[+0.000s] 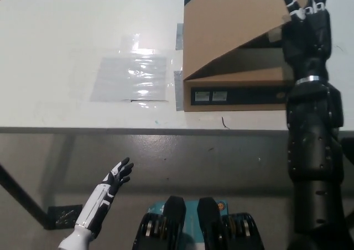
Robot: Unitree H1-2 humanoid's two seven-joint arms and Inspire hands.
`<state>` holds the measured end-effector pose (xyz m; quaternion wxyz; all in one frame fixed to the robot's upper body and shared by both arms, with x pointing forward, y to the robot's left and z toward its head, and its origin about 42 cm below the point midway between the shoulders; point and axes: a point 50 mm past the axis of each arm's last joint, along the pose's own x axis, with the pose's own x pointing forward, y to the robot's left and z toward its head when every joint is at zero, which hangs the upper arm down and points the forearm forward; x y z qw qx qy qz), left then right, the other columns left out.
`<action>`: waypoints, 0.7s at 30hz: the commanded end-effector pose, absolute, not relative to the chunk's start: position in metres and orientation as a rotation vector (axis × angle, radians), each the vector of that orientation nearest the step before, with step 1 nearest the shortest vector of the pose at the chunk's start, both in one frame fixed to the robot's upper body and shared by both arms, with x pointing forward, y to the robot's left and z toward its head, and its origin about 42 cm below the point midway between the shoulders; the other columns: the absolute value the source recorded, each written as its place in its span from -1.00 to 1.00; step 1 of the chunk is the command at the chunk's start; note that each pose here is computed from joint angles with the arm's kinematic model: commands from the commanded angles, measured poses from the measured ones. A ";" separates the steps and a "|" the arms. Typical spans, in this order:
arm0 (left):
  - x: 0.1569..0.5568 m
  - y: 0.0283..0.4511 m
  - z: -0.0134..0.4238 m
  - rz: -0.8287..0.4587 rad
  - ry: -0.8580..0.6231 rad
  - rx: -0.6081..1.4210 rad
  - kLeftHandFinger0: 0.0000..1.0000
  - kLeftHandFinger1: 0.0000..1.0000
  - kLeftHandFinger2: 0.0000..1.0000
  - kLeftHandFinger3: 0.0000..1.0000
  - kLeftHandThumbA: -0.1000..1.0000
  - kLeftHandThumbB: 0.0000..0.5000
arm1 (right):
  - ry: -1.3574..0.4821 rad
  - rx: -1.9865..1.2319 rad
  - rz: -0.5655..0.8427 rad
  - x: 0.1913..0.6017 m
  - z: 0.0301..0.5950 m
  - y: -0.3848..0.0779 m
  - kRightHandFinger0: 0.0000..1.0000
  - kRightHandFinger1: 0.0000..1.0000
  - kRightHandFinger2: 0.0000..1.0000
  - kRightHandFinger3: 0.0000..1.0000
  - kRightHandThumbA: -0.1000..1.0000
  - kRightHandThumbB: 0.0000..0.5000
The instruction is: A small storage box is placed at the center of the table and the robot uses its right hand to slide under its lid and push it upwards to open it
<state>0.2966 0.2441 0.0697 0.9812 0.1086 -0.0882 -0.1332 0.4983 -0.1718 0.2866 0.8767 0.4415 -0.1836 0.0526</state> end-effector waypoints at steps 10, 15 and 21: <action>0.303 0.240 0.082 -0.290 -0.245 0.228 1.00 1.00 1.00 1.00 1.00 1.00 | -0.408 0.938 0.256 0.506 0.343 -0.089 1.00 1.00 1.00 1.00 1.00 0.46; 0.304 0.239 0.082 -0.297 -0.243 0.230 1.00 1.00 1.00 1.00 1.00 1.00 | -0.417 0.907 0.308 0.502 0.355 -0.065 1.00 1.00 1.00 1.00 1.00 0.51; 0.305 0.239 0.083 -0.302 -0.249 0.237 1.00 1.00 1.00 1.00 1.00 1.00 | -0.430 0.841 0.371 0.496 0.362 -0.042 1.00 1.00 1.00 1.00 1.00 0.57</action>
